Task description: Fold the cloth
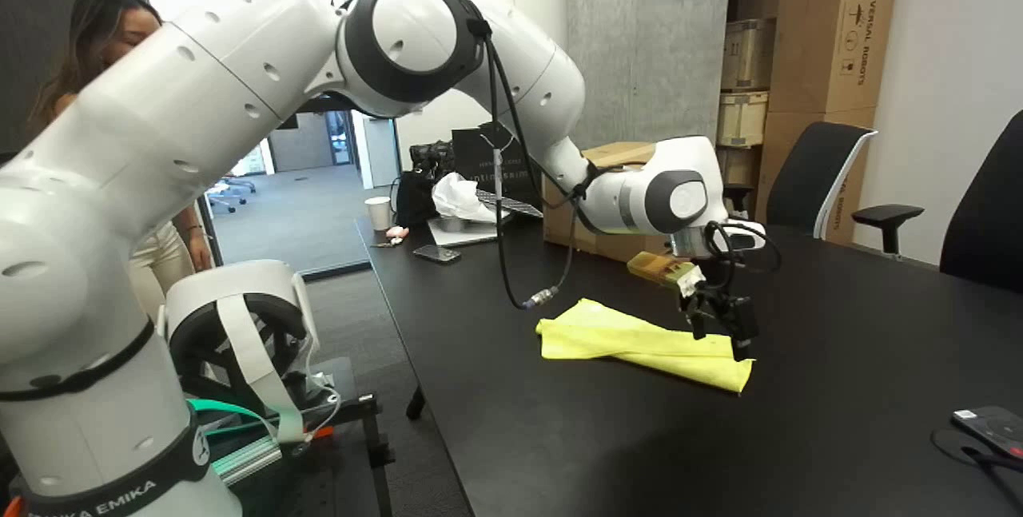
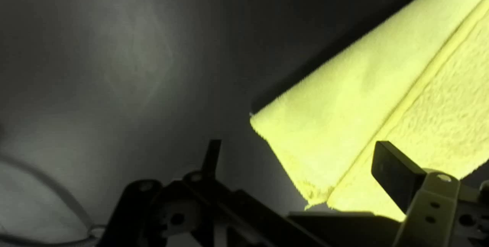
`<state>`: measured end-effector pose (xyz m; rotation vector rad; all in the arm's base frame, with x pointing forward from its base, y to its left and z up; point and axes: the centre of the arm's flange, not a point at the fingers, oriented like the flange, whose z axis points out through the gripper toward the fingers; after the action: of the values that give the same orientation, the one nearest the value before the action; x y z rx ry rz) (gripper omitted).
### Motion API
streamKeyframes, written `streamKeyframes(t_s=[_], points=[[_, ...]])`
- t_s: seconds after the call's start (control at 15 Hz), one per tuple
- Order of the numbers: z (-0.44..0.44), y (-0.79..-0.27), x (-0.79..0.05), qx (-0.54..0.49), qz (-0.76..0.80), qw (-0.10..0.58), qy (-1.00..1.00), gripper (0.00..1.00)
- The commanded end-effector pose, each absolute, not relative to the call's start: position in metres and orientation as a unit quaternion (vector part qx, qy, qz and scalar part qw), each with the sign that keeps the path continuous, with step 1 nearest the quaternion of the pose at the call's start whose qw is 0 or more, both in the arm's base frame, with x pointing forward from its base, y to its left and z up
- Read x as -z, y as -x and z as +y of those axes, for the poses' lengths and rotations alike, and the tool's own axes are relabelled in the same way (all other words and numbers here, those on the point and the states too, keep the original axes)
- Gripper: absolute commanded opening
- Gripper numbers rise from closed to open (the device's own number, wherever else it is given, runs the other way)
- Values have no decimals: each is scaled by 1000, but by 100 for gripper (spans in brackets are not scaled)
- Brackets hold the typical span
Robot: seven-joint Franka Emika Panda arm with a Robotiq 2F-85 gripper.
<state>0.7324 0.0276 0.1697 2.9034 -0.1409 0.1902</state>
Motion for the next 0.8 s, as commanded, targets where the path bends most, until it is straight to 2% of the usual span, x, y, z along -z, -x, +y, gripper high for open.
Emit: streamKeyframes(t_s=[0.0,0.4,0.73], points=[[43,-681,-204,11,-14,111,-994,100],[99,-630,-209,11,73,59,-996,100],[138,-573,-192,6,114,52,-992,100]])
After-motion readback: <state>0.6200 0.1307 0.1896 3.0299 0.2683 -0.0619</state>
